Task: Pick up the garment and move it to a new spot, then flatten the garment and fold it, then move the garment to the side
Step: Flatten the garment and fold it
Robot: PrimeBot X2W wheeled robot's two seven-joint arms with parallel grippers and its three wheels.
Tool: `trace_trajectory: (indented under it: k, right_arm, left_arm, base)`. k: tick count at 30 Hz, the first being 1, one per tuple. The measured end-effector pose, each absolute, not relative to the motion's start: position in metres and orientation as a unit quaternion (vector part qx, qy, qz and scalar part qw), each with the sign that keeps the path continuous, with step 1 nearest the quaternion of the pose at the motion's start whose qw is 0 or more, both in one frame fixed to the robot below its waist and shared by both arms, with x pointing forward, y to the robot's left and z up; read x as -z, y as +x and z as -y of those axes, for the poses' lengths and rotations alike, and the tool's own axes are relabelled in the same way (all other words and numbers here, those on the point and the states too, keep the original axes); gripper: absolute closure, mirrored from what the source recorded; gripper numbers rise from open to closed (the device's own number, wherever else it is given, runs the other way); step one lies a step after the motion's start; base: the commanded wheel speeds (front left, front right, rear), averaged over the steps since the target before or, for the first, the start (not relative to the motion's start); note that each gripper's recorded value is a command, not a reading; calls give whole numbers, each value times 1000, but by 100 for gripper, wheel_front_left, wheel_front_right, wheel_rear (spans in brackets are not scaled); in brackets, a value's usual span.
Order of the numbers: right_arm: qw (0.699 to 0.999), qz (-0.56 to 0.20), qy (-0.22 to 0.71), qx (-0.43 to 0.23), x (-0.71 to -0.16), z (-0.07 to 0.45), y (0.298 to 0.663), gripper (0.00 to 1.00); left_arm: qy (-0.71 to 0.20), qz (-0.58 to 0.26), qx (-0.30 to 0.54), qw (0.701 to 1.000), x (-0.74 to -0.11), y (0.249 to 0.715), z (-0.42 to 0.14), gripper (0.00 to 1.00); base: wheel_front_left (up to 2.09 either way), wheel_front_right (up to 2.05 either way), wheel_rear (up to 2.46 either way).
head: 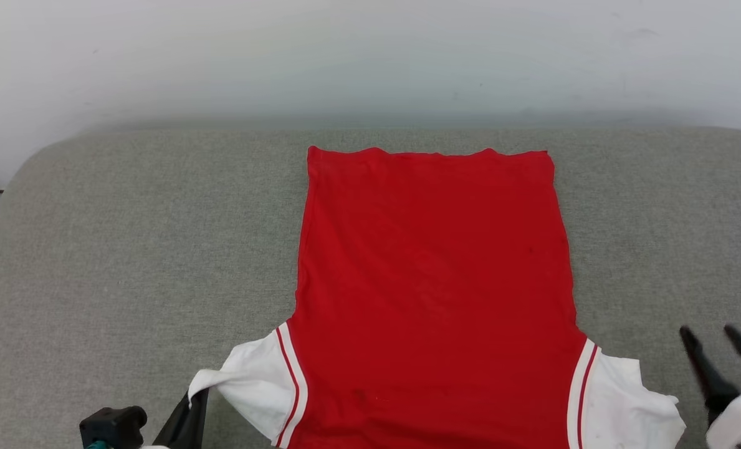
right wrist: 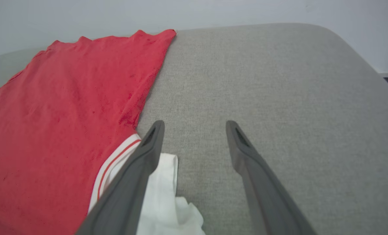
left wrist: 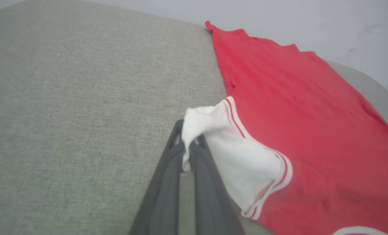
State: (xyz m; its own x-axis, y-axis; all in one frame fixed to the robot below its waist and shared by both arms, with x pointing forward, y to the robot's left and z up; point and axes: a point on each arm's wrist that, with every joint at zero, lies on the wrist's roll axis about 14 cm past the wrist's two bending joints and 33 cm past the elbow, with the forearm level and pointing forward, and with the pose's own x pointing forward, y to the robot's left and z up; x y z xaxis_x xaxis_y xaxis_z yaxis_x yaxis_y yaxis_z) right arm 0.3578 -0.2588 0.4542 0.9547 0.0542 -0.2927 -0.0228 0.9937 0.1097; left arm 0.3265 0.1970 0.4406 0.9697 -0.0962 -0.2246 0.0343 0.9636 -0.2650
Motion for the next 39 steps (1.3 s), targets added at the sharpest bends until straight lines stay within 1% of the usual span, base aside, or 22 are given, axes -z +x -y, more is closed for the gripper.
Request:
trace_trajectory:
  k: [3,6,8,10,13,16,22,26,28,29,30,34,37,39]
  right_arm:
    - [995,-92,24,-30,-496,262,392,0]
    - [998,-51,1,-48,-533,257,424,0]
    - [997,-35,-14,-64,-552,249,448,0]
    - [995,-44,-38,-82,-561,240,468,0]
    - [990,-81,-57,-101,-562,228,500,0]
    - [979,-153,-69,-118,-542,216,529,0]
    - [941,-305,-72,-125,-493,204,575,0]
    - [909,-389,-71,-130,-459,193,593,0]
    - [904,-400,-75,-131,-454,189,598,0]
    - [895,-419,-76,-132,-444,184,609,0]
    - [895,-419,-76,-132,-444,184,609,0]
    - [876,-458,-89,-123,-415,181,622,0]
    - [872,-467,-86,-116,-401,179,636,0]
    - [866,-479,-82,-117,-385,174,640,0]
  left_arm:
    - [-130,-108,43,985,-447,333,-190,100]
    - [-130,-96,52,985,-454,341,-184,100]
    - [-130,-86,55,986,-459,349,-181,100]
    - [-128,-78,58,987,-463,356,-179,100]
    - [-126,-75,58,988,-463,364,-177,100]
    - [-126,-71,55,988,-462,374,-175,100]
    - [-128,-78,45,988,-449,390,-177,100]
    - [-140,-87,39,986,-439,398,-176,100]
    - [-142,-89,39,985,-436,399,-175,100]
    - [-141,-92,35,985,-432,402,-176,100]
    - [-141,-92,35,985,-432,402,-176,100]
    - [-141,-97,32,985,-424,408,-176,100]
    - [-138,-99,28,985,-419,413,-178,100]
    - [-137,-100,24,985,-416,415,-180,100]
  base:
    - [0,0,0]
    - [0,0,0]
    - [0,0,0]
    - [0,0,0]
    - [0,0,0]
    - [0,0,0]
    - [0,0,0]
    - [0,0,0]
    - [0,0,0]
    - [0,0,0]
    - [0,0,0]
    - [0,0,0]
    - [0,0,0]
    - [0,0,0]
